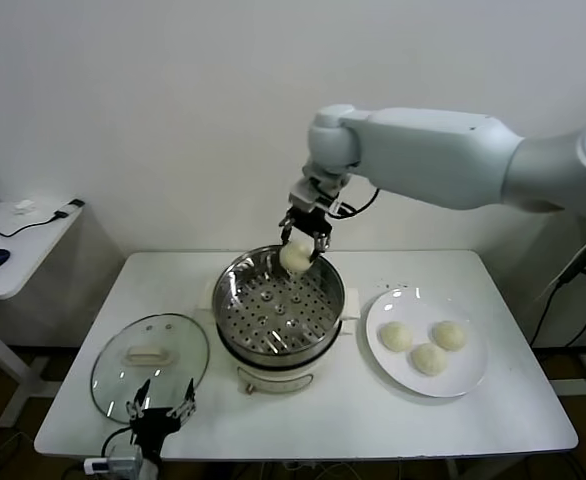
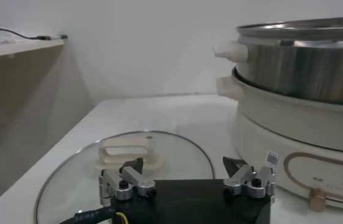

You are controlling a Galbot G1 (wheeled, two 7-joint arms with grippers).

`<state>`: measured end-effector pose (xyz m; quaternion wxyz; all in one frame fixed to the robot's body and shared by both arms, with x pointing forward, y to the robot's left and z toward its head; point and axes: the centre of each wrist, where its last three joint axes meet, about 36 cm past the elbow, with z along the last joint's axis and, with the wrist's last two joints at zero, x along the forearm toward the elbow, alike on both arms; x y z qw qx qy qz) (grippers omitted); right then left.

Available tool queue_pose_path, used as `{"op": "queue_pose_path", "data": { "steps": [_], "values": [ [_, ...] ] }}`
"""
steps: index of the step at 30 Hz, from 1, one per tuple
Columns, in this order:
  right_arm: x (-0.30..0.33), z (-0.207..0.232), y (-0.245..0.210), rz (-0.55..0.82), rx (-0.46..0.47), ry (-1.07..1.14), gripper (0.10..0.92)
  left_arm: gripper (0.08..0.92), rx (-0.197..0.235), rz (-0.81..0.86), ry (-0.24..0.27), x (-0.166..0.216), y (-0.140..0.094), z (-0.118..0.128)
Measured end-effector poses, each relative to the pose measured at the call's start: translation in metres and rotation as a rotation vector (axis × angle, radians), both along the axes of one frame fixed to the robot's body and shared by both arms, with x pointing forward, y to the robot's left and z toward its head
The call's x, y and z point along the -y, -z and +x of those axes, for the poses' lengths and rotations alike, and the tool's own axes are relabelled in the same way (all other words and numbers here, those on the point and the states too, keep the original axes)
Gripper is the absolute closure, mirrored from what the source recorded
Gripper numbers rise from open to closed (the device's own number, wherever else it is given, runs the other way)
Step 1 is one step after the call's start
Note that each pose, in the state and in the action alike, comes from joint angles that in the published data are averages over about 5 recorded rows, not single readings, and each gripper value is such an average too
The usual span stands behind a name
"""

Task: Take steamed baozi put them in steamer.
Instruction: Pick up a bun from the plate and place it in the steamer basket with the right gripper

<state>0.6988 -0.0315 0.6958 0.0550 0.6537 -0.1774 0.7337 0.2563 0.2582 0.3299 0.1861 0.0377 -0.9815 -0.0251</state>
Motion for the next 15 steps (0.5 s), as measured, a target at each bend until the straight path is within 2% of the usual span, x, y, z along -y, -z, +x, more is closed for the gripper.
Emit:
{"op": "queue_pose_path", "data": {
  "steps": [15],
  "values": [
    [-0.033, 0.028, 0.074, -0.060, -0.005, -0.162, 0.370, 0.177, -0.001, -0.005, -0.007, -0.004, 0.005, 0.002]
  ]
}}
